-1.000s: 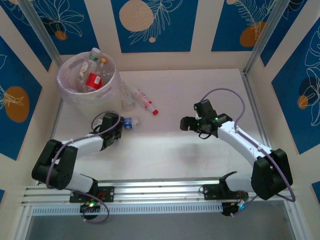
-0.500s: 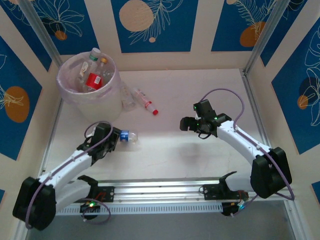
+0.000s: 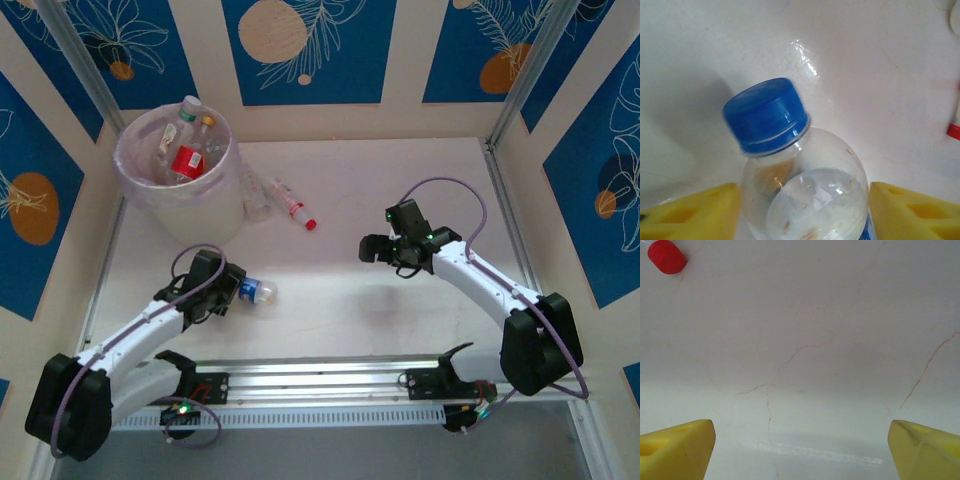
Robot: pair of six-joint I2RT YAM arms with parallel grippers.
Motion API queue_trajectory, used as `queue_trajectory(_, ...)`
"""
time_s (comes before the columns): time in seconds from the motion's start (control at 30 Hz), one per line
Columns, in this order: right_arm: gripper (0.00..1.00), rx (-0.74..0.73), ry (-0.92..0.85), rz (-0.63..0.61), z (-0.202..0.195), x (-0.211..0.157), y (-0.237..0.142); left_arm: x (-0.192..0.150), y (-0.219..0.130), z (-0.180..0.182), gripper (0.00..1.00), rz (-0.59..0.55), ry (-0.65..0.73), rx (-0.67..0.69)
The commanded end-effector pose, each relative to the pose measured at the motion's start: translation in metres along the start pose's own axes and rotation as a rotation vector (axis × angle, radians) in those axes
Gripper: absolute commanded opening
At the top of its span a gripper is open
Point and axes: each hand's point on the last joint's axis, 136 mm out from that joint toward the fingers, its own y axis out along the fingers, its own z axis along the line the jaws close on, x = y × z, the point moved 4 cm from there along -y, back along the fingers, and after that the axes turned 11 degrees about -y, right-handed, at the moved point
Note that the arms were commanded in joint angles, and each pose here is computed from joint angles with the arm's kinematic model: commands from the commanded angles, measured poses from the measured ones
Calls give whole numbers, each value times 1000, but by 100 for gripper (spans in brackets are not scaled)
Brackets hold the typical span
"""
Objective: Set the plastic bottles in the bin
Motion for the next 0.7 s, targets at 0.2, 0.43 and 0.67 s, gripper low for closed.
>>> queue_trajectory(0.2, 90, -18, 9, -6, -2, -3, -4, -7, 20, 9, 70, 40, 22, 50)
queue_trajectory(0.43, 90, -22, 11, -4, -3, -4, -3, -4, 10, 0, 51, 16, 57, 38)
queue_trajectory(0.67, 90, -21, 8, -1, -3, -3, -1, 5, -33, -46, 42, -48, 217, -61)
